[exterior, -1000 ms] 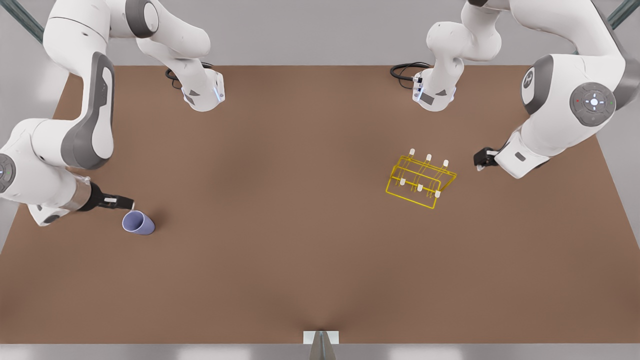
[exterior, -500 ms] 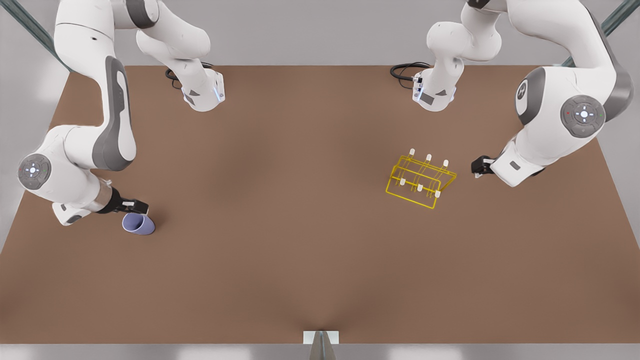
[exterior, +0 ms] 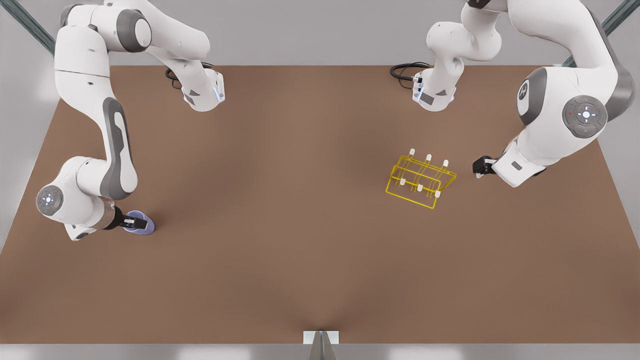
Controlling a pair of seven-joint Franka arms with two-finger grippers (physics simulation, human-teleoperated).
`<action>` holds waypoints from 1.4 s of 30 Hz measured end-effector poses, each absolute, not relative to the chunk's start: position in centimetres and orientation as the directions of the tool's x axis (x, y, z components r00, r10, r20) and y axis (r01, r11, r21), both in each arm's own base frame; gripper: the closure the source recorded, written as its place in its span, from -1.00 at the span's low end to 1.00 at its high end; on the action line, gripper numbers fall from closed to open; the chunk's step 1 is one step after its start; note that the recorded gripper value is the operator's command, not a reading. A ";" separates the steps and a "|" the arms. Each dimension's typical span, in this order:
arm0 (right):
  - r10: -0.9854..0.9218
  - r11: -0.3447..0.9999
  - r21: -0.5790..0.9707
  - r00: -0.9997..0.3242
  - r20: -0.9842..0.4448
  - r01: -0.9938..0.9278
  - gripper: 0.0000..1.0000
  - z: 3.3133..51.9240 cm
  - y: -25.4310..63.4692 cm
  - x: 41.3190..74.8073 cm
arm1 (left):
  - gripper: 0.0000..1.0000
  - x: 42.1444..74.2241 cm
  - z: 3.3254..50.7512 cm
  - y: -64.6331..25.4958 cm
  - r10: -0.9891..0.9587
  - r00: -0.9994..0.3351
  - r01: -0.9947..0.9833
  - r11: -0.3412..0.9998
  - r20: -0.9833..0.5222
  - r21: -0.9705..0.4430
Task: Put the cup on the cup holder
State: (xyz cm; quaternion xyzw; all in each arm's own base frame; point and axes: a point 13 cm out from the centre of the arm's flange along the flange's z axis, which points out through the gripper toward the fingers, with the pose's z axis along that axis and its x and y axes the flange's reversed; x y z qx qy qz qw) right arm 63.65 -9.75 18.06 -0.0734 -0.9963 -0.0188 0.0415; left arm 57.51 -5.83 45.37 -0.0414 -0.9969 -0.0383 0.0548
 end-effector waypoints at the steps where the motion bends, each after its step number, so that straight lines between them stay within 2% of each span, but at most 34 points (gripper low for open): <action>1: 0.142 0.989 0.032 -0.986 0.089 0.145 -1.00 17.4 -10.0 63.5 | -1.00 57.5 45.3 -5.8 0.078 -0.990 0.086 0.994 0.114 0.072; 9: 0.106 0.993 0.039 -0.986 0.129 0.112 -1.00 14.2 -9.8 61.7 | -1.00 57.3 45.6 -5.5 0.071 -0.992 0.079 0.994 0.108 0.071; 16: 0.084 0.995 0.041 -0.989 0.123 0.090 -1.00 13.0 -9.7 61.9 | -1.00 57.3 45.7 -5.5 0.068 -0.992 0.076 0.995 0.104 0.071; 17: 0.080 0.995 0.041 -0.989 0.122 0.086 -0.85 12.6 -9.6 61.9 | -1.00 57.2 45.8 -5.5 0.068 -0.992 0.075 0.995 0.103 0.071; 18: 0.077 0.996 0.040 -0.990 0.121 0.082 -0.25 12.3 -9.6 62.0 | -1.00 57.2 45.8 -5.5 0.067 -0.992 0.075 0.995 0.103 0.071; 19: 0.074 0.996 0.040 -0.990 0.119 0.079 0.07 12.1 -9.6 62.0 | -1.00 57.2 45.8 -5.5 0.067 -0.992 0.075 0.995 0.104 0.071; 21: 0.070 0.996 0.041 -0.991 0.116 0.075 0.21 11.6 -9.7 62.1 | -1.00 57.1 45.8 -5.5 0.066 -0.992 0.074 0.995 0.105 0.071; 23: 0.066 0.996 0.049 -0.992 0.110 0.071 0.57 11.4 -9.7 62.2 | -1.00 57.1 45.6 -5.5 0.065 -0.992 0.073 0.995 0.110 0.071; 27: 0.060 0.997 0.049 -0.993 0.102 0.065 0.57 11.2 -10.2 62.3 | -1.00 57.1 45.5 -6.1 0.071 -0.991 0.079 0.995 0.116 0.064; 31: 0.053 0.997 0.045 -0.994 0.095 0.057 0.57 11.3 -10.5 62.4 | -1.00 57.2 47.9 -7.6 0.080 -0.993 0.082 0.996 0.090 0.021; 37: 0.027 0.998 0.053 -0.997 0.073 0.031 0.57 14.3 -9.4 63.9 | -1.00 56.7 47.8 -8.5 0.089 -0.990 0.089 0.996 0.111 -0.005; 40: 0.024 0.990 0.135 -0.999 0.037 0.029 0.57 16.6 -5.1 65.5 | -1.00 56.6 47.7 -8.5 0.090 -0.989 0.090 0.996 0.116 -0.008; 42: 0.095 0.954 0.284 -0.995 0.033 0.100 0.57 17.3 -0.5 66.2 | -1.00 56.6 47.6 -8.5 0.090 -0.989 0.090 0.996 0.119 -0.008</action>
